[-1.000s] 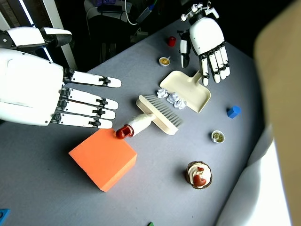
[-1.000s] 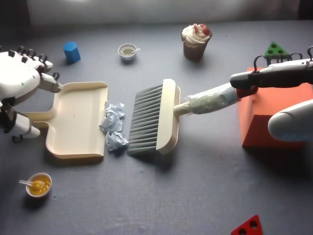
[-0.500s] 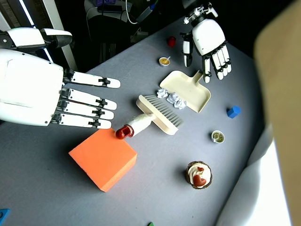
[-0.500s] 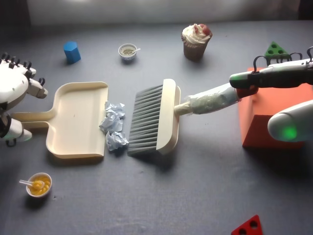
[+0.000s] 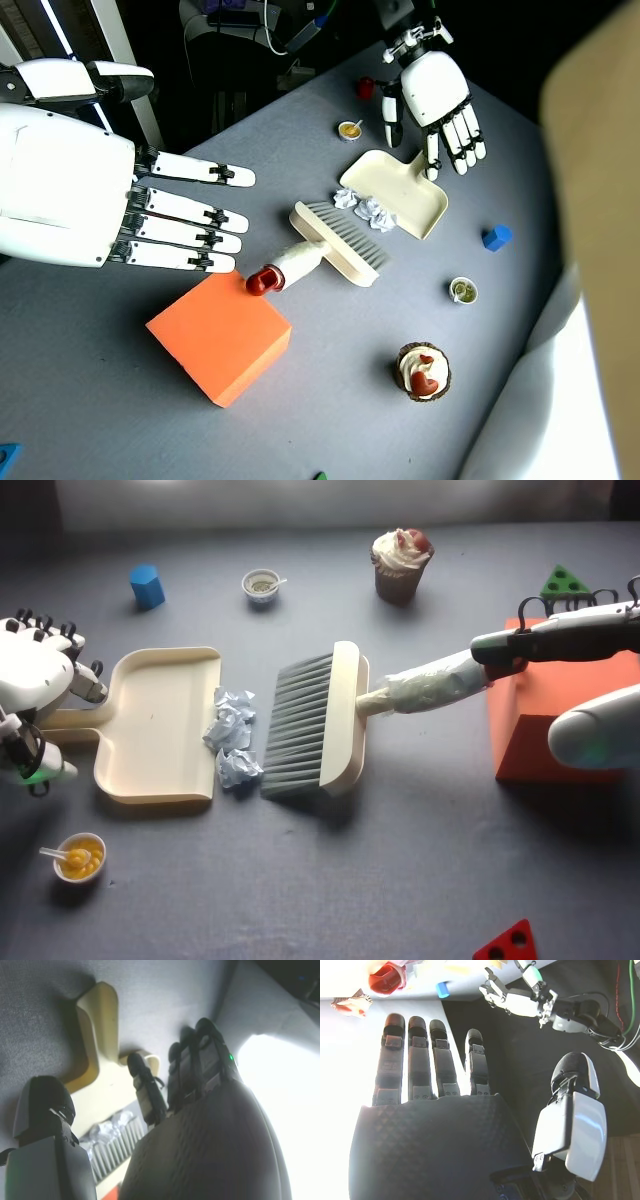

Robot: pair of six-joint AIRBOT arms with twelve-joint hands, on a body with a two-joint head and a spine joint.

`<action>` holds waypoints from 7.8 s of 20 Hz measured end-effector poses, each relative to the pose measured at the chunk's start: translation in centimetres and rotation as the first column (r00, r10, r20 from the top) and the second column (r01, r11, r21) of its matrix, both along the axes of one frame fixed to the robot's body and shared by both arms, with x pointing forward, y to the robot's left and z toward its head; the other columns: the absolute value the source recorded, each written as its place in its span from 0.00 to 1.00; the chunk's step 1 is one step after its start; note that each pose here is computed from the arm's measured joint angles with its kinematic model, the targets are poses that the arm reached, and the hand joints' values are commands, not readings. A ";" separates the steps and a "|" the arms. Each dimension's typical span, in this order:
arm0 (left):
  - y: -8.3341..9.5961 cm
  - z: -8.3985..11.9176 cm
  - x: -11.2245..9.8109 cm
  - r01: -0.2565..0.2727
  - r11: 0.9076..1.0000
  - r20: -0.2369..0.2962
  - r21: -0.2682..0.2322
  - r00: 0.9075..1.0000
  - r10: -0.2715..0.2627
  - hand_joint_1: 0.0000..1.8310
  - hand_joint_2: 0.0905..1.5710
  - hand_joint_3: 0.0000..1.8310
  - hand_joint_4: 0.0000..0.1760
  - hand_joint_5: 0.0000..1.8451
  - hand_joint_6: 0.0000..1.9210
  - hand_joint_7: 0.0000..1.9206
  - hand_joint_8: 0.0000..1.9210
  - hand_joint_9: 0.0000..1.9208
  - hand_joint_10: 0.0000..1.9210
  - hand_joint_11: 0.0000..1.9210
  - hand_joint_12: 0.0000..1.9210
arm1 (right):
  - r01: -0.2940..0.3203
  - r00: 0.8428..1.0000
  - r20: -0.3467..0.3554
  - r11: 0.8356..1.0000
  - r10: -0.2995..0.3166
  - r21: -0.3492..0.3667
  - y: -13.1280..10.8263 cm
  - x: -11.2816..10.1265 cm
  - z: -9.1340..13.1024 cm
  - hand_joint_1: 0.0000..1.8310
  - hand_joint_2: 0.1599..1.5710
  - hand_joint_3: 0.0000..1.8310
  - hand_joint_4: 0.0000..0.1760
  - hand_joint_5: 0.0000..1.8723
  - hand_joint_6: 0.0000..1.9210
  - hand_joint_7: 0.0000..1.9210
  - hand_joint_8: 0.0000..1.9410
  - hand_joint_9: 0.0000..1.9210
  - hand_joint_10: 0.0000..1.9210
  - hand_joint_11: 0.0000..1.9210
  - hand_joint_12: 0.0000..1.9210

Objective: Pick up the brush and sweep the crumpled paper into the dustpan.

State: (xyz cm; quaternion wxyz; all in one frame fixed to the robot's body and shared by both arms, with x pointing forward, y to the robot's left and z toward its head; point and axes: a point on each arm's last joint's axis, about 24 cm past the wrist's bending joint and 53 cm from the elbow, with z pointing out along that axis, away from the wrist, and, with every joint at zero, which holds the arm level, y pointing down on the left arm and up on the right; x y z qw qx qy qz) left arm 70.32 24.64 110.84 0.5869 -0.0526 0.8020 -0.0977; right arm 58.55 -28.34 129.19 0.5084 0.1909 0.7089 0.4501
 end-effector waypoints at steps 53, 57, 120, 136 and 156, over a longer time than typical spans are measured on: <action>-3.3 0.4 3.1 0.021 1.000 0.074 0.016 0.997 -0.022 0.60 0.67 0.00 0.00 0.57 0.44 0.17 0.00 0.12 0.00 0.08 0.06 | 0.698 0.636 0.677 0.650 -0.371 -0.300 2.1 -0.1 9.5 0.50 0.64 0.00 0.00 0.07 0.00 0.08 0.00 0.10 0.00 0.13 0.04; -3.5 2.3 4.3 0.032 0.999 0.115 0.022 0.993 -0.034 0.60 0.67 0.00 0.00 0.57 0.46 0.17 0.00 0.12 0.00 0.08 0.06 | 0.731 0.625 0.658 0.611 -0.420 -0.305 2.3 0.2 8.5 0.62 0.53 0.00 0.00 0.11 0.01 0.13 0.01 0.15 0.01 0.17 0.04; -3.2 3.3 3.2 0.063 0.997 0.104 0.033 0.992 -0.066 0.60 0.66 0.00 0.16 0.59 0.42 0.17 0.00 0.11 0.00 0.02 0.21 | 0.786 0.610 0.531 0.539 -0.589 -0.305 7.4 13.9 -2.6 0.67 0.53 0.00 0.00 0.13 0.00 0.14 0.00 0.15 0.01 0.16 0.01; -3.4 3.7 3.2 0.065 0.997 0.111 0.029 0.992 -0.067 0.62 0.66 0.00 0.00 0.60 0.41 0.17 0.00 0.11 0.00 0.01 0.13 | 0.795 0.593 0.553 0.533 -0.585 -0.289 7.3 14.3 -2.1 0.67 0.60 0.01 0.00 0.62 0.22 0.56 0.51 0.53 0.65 0.41 0.86; -3.4 3.9 3.3 0.064 0.998 0.116 0.027 0.991 -0.067 0.60 0.67 0.00 0.13 0.57 0.45 0.17 0.00 0.12 0.00 0.01 0.16 | 0.800 0.531 0.731 0.538 -0.428 -0.267 6.9 12.5 5.7 0.77 0.69 0.00 0.00 0.62 1.00 0.63 1.00 0.68 1.00 0.69 1.00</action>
